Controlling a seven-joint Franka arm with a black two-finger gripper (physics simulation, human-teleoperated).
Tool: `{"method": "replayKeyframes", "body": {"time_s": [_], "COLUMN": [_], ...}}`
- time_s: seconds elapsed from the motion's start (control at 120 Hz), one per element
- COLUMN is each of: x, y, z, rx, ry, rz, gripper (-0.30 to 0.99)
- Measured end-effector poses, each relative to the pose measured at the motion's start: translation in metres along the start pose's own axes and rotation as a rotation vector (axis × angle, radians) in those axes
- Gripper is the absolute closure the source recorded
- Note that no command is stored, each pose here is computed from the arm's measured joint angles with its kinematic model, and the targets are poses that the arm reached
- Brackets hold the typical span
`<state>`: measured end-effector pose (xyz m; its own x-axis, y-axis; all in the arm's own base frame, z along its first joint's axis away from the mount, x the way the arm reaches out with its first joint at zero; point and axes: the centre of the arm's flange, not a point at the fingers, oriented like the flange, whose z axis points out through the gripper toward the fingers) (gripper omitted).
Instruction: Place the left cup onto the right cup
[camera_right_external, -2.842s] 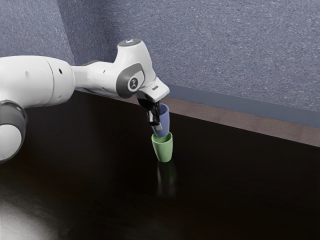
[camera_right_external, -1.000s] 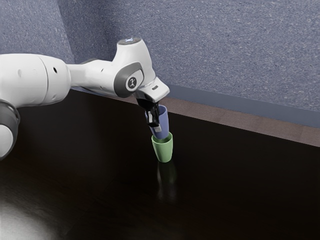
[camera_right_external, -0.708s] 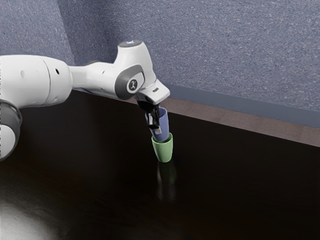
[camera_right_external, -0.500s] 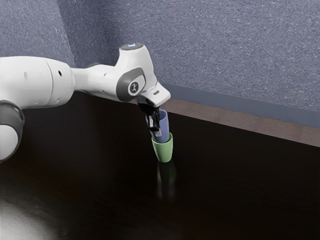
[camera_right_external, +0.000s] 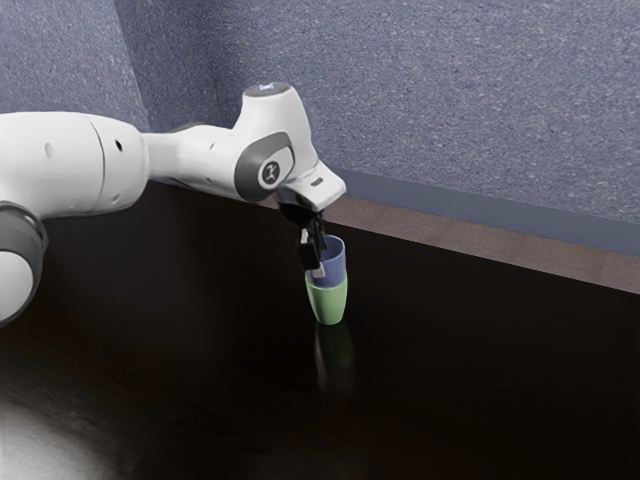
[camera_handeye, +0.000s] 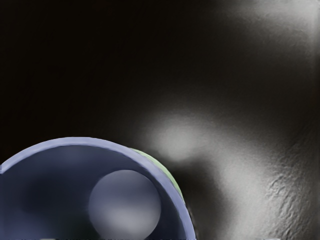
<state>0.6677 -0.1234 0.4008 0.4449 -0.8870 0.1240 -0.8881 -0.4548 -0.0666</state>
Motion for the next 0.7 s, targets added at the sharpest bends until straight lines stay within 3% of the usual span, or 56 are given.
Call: {"method": "replayKeyframes", "body": {"time_s": [0.3,0.458,0.7], "x": [0.006,0.004,-0.012], "y": [0.012,0.024,0.048], "z": [-0.078,-0.118,-0.173], "rx": [0.031,-0.012,-0.099], "ry": [0.039,0.018,-0.064], "rz": [-0.031,-0.117,-0.365], "gripper": [0.05,0.03,0.02]}}
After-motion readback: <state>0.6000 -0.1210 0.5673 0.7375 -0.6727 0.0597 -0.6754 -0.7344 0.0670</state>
